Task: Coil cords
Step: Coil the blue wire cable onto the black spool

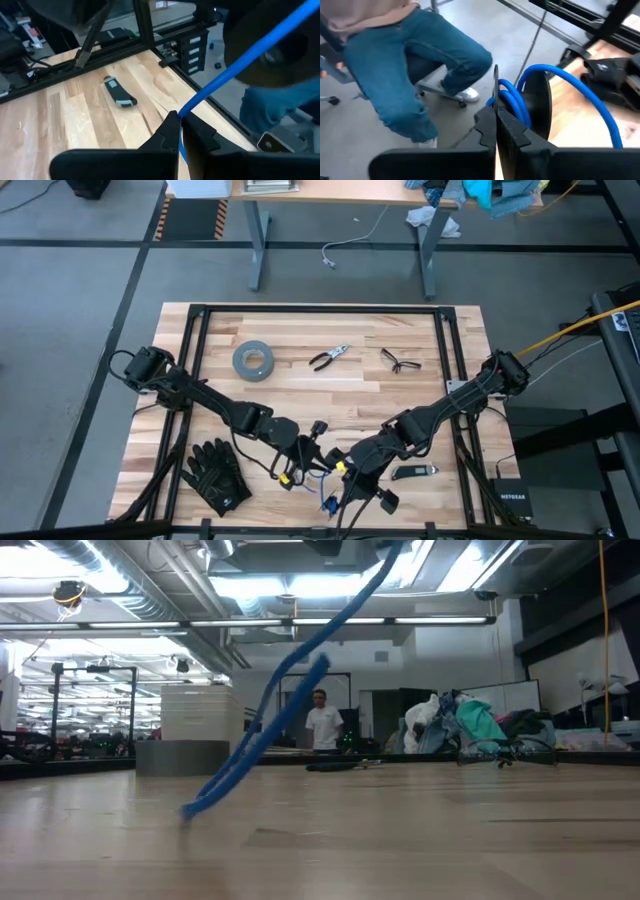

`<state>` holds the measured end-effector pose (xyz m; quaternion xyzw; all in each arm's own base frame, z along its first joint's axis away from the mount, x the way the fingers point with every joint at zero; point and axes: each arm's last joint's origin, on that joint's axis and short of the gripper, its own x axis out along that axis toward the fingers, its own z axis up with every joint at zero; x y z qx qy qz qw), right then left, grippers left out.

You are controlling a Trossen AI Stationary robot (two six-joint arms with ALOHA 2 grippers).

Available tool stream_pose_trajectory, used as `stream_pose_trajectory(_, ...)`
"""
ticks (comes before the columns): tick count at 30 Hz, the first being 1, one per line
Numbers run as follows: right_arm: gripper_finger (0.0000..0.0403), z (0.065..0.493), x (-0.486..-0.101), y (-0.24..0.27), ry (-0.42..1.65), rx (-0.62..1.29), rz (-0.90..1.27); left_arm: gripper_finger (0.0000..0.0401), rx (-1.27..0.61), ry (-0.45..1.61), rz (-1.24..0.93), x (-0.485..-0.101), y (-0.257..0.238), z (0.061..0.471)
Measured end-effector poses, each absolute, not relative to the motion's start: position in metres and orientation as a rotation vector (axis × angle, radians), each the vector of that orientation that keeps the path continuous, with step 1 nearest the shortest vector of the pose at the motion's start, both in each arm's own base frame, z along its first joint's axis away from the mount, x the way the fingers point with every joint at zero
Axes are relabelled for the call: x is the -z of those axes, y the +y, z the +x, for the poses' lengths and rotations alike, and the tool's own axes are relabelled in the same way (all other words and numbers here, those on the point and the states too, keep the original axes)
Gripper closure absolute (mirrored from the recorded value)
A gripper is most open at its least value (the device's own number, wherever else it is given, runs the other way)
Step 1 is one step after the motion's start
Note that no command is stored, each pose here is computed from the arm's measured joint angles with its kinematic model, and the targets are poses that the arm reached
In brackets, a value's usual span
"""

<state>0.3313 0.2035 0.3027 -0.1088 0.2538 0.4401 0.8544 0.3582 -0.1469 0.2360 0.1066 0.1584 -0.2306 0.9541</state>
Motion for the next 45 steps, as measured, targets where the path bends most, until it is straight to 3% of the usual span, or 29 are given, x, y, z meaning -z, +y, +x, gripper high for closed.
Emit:
stream_pose_trajectory(12,0.0402,0.340,-0.291,0.210,0.530,-0.987,-0.198,0.0400,0.463,0.337,0.225,-0.234,-0.130,0.364)
stream_pose_trajectory(21,0.0402,0.340,-0.294,0.212,0.478,-1.061,-0.196,0.0400,0.622,0.434,0.130,-0.227,-0.119,0.363)
stream_pose_trajectory(30,0.0402,0.341,-0.301,0.214,0.375,-1.121,-0.208,0.0400,0.644,0.424,0.134,-0.216,-0.116,0.371)
stream_pose_trajectory(45,0.0402,0.342,-0.305,0.208,0.398,-0.894,-0.275,0.0400,0.672,0.518,0.067,-0.184,-0.132,0.375)
